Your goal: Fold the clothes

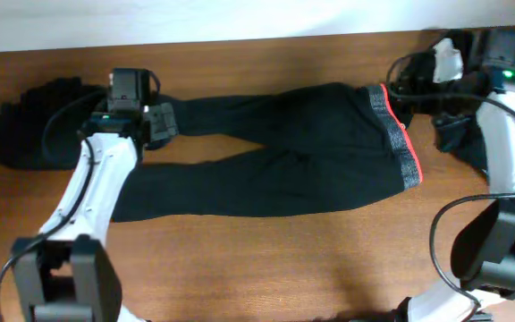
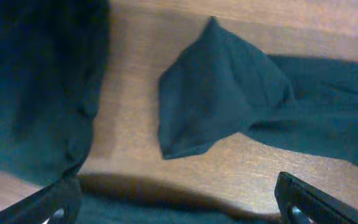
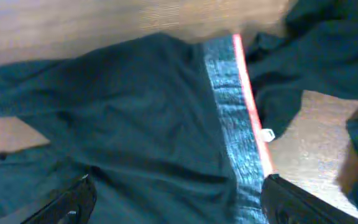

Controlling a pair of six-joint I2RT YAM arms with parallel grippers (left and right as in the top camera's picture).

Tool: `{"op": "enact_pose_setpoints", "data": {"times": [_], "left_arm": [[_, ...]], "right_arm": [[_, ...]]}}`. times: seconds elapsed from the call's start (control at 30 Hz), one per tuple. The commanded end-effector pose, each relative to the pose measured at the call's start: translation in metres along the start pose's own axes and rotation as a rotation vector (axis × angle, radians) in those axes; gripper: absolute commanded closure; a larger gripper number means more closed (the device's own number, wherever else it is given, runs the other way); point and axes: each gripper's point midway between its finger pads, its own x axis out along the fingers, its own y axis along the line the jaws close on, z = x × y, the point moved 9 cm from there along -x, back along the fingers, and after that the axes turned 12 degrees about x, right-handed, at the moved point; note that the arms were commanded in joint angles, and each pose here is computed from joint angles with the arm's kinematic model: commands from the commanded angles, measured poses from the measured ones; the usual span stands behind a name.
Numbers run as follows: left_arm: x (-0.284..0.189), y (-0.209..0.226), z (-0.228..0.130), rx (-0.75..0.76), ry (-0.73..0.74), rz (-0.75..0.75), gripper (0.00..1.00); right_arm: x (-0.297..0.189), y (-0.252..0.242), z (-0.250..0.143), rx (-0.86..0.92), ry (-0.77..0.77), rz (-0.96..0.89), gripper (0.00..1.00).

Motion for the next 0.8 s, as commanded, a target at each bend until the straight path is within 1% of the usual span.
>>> {"op": "enact_pose_setpoints", "data": {"times": [0.0, 0.07, 0.2, 0.27, 0.43, 0.5, 0.53, 0.57, 0.63, 0.73, 0.77], "left_arm": [[0.035, -0.023, -0.012, 0.164, 0.089, 0.0, 0.01], [0.053, -0.027, -0.021, 0.194, 0.139, 0.069, 0.02], [0.075, -0.026, -0.029, 0.223, 0.179, 0.191, 0.02], [0.083, -0.027, -0.03, 0.222, 0.172, 0.214, 0.02], [0.086, -0.028, -0.019, 0.194, 0.101, 0.217, 0.02], [0.086, -0.028, -0.017, 0.189, 0.088, 0.218, 0.09], [0.086, -0.029, -0.016, 0.186, 0.081, 0.218, 0.18], [0.086, -0.029, -0.014, 0.183, 0.072, 0.218, 0.35], [0.087, -0.029, -0.012, 0.177, 0.059, 0.219, 0.72], [0.087, -0.029, -0.011, 0.175, 0.053, 0.22, 0.91], [0.086, -0.027, -0.011, 0.175, 0.054, 0.235, 0.99]], "right_arm": [[-0.004, 0.01, 0.004, -0.052, -0.025, -0.049, 0.1], [-0.003, 0.013, 0.003, -0.057, -0.022, -0.046, 0.1], [-0.002, 0.014, 0.002, -0.059, -0.016, -0.045, 0.09], [-0.002, 0.014, 0.002, -0.059, -0.016, -0.044, 0.09], [-0.002, 0.014, 0.002, -0.059, -0.016, -0.044, 0.07], [-0.001, 0.014, 0.002, -0.059, -0.014, -0.044, 0.07], [-0.001, 0.014, 0.002, -0.058, -0.013, -0.045, 0.07], [0.0, 0.014, 0.002, -0.058, -0.012, -0.045, 0.07], [0.002, 0.013, 0.001, -0.055, -0.005, -0.045, 0.07], [0.006, 0.011, 0.0, -0.05, 0.008, -0.046, 0.06], [0.007, 0.01, -0.001, -0.048, 0.013, -0.047, 0.06]]}}
